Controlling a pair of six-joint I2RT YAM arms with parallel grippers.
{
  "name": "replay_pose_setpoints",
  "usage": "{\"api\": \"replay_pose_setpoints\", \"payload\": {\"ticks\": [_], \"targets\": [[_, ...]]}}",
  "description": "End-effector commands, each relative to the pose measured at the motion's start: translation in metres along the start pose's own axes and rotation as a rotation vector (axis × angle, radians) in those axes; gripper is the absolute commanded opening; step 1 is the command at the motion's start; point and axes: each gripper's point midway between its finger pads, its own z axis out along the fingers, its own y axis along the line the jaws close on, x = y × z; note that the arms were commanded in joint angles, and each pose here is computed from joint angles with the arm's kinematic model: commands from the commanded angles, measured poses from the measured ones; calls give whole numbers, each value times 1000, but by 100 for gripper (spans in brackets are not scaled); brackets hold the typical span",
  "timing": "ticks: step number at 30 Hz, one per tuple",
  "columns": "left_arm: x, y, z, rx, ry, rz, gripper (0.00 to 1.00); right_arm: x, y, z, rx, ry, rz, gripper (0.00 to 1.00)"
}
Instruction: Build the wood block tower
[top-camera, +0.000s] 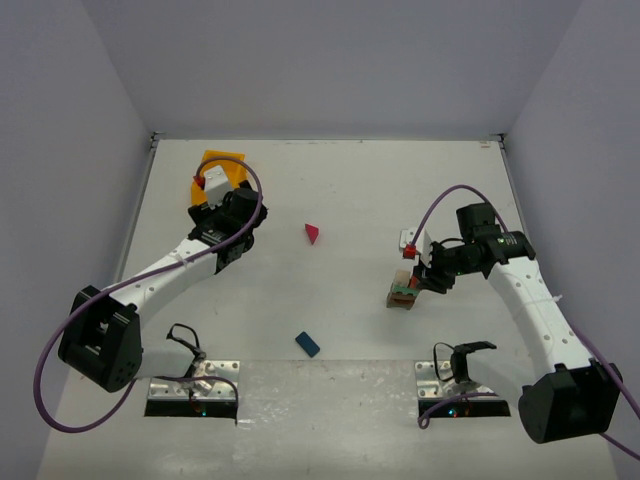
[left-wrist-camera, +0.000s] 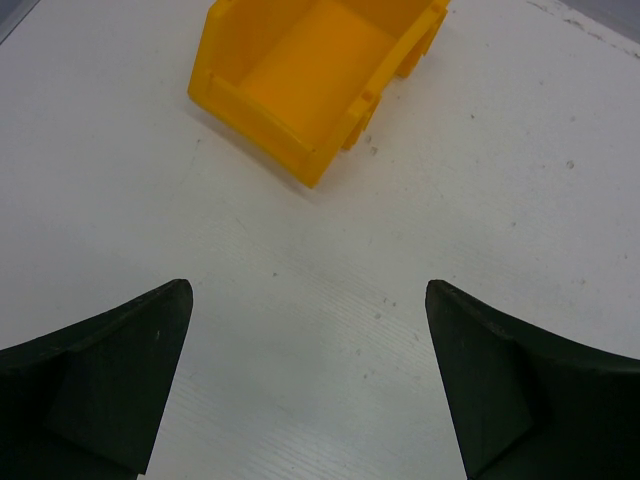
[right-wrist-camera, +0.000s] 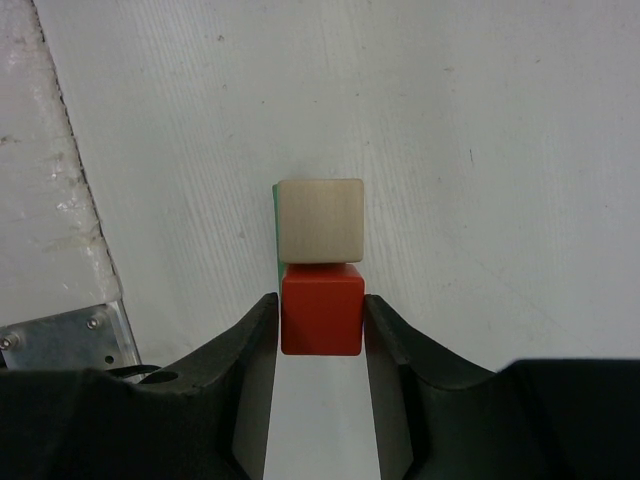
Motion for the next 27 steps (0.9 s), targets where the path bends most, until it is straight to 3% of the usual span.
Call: {"api": "replay_pose_setpoints", "payload": {"ticks": [1, 27], "targets": [[-17, -11, -2, 25, -27, -28, 100, -3, 0, 3, -7, -14, -21, 39], [-15, -11, -1, 21, -24, -24, 100, -10, -2, 2, -3, -40, -21, 35]]}}
